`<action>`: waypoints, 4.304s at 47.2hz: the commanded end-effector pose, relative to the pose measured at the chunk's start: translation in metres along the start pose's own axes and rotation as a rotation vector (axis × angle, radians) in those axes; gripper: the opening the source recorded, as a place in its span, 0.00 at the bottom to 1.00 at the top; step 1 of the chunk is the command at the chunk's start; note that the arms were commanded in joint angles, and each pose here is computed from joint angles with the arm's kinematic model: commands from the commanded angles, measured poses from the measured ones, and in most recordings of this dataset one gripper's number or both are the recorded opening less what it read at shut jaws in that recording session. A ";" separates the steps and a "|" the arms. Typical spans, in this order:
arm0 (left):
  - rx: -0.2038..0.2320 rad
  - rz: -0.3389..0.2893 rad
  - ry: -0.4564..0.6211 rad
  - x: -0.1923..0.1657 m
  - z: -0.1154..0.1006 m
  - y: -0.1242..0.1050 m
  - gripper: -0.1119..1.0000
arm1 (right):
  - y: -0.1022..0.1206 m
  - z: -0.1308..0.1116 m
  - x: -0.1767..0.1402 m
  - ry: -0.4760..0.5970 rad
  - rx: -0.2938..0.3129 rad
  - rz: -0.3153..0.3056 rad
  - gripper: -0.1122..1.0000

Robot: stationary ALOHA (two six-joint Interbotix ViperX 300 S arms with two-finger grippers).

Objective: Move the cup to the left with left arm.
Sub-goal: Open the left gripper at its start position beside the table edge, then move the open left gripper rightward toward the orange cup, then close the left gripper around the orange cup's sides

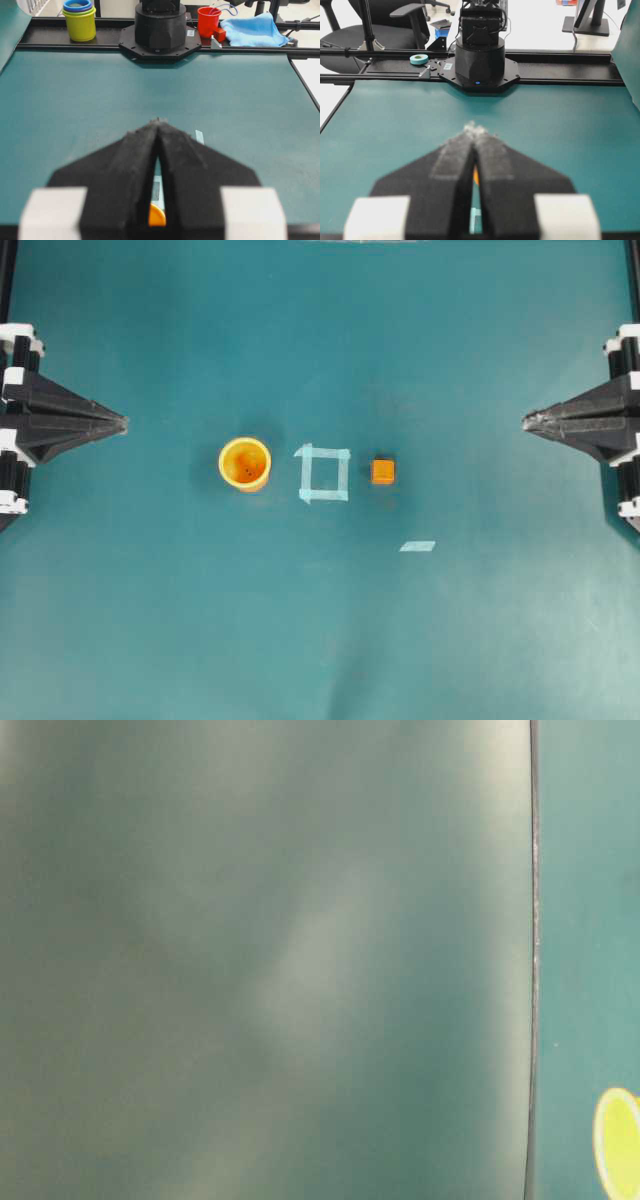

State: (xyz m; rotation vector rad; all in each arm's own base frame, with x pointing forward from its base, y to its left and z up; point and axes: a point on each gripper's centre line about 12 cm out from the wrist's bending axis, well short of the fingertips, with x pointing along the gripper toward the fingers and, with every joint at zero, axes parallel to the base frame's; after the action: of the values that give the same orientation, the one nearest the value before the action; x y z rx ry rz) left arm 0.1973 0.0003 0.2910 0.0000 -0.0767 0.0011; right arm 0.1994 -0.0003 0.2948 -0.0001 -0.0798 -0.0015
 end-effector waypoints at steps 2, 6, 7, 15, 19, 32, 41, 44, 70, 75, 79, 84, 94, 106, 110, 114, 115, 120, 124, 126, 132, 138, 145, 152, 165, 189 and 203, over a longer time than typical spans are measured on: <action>-0.006 0.000 0.049 0.004 -0.001 0.000 0.10 | 0.001 0.009 0.003 -0.020 0.005 0.006 0.09; -0.008 0.001 0.091 0.004 -0.004 0.000 0.10 | 0.001 0.009 0.003 0.002 -0.003 0.006 0.09; -0.009 0.001 0.094 0.004 -0.004 0.000 0.10 | 0.001 0.009 0.004 0.008 -0.003 0.006 0.09; -0.009 0.001 0.106 0.004 -0.005 0.000 0.10 | 0.001 0.007 0.004 0.038 -0.003 0.006 0.09; -0.009 0.001 0.112 0.005 -0.007 0.000 0.10 | 0.001 0.007 0.003 0.037 -0.001 0.006 0.09; -0.008 0.001 0.155 0.015 -0.021 0.000 0.11 | 0.001 0.009 0.003 0.034 0.000 0.006 0.09; -0.010 0.001 0.195 0.026 -0.034 0.000 0.28 | 0.001 0.011 0.003 0.028 0.005 0.006 0.09; -0.010 0.001 0.209 0.030 -0.038 0.000 0.38 | 0.002 0.011 0.003 0.028 0.005 0.007 0.09; -0.003 0.011 0.545 0.073 -0.109 0.003 0.84 | 0.001 0.018 0.002 0.008 0.007 0.005 0.09; 0.006 0.010 0.563 0.074 -0.119 0.004 0.84 | 0.001 0.020 0.002 0.003 0.008 0.005 0.09; 0.005 0.016 0.565 0.069 -0.126 0.006 0.84 | 0.001 0.021 0.002 0.000 0.007 0.006 0.10; -0.001 0.031 0.571 0.060 -0.136 0.009 0.85 | 0.001 0.021 0.002 0.000 0.008 0.005 0.10; -0.025 0.070 0.601 0.049 -0.147 0.018 0.86 | 0.001 0.024 0.002 -0.008 0.007 0.006 0.09; -0.031 0.083 0.611 0.054 -0.157 0.022 0.88 | 0.001 0.024 0.002 0.000 0.007 0.007 0.09; -0.030 0.082 0.607 0.058 -0.161 0.022 0.88 | 0.001 0.025 0.003 -0.003 0.007 0.006 0.09; -0.031 0.082 0.610 0.064 -0.165 0.022 0.88 | 0.001 0.026 0.003 -0.005 0.007 0.006 0.09; -0.031 0.082 0.611 0.065 -0.166 0.022 0.88 | 0.001 0.026 0.003 -0.005 0.007 0.006 0.10; -0.031 0.081 0.624 0.073 -0.171 0.023 0.88 | 0.001 0.026 0.003 -0.005 0.007 0.006 0.09; -0.036 0.083 0.637 0.078 -0.175 0.024 0.88 | 0.001 0.026 0.003 -0.005 0.007 0.007 0.10; -0.037 0.082 0.639 0.081 -0.177 0.023 0.88 | 0.001 0.027 0.003 -0.006 0.007 0.006 0.09; -0.044 0.075 0.631 0.088 -0.177 0.021 0.88 | 0.001 0.028 0.003 -0.002 0.008 0.007 0.10; -0.045 0.061 0.637 0.091 -0.180 0.016 0.88 | 0.001 0.027 0.003 0.012 0.007 0.006 0.09; -0.043 0.051 0.645 0.091 -0.182 0.013 0.88 | 0.002 0.029 0.003 0.015 0.007 0.007 0.10; -0.041 0.056 0.643 0.091 -0.185 0.015 0.88 | 0.002 0.029 0.003 0.015 0.007 0.007 0.09; -0.038 0.056 0.625 0.102 -0.187 0.016 0.88 | 0.001 0.029 0.003 0.015 0.007 0.006 0.09; -0.026 0.053 0.595 0.121 -0.192 0.017 0.88 | 0.001 0.028 0.003 0.017 0.007 0.006 0.10; -0.009 0.047 0.587 0.121 -0.192 0.017 0.87 | 0.001 0.028 0.003 0.017 0.010 0.006 0.09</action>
State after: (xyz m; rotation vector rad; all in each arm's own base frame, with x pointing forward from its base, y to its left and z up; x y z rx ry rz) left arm 0.3283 0.0177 0.1007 -0.0171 0.5474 0.0505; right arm 0.1987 0.0009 0.3101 0.0047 -0.0307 0.0047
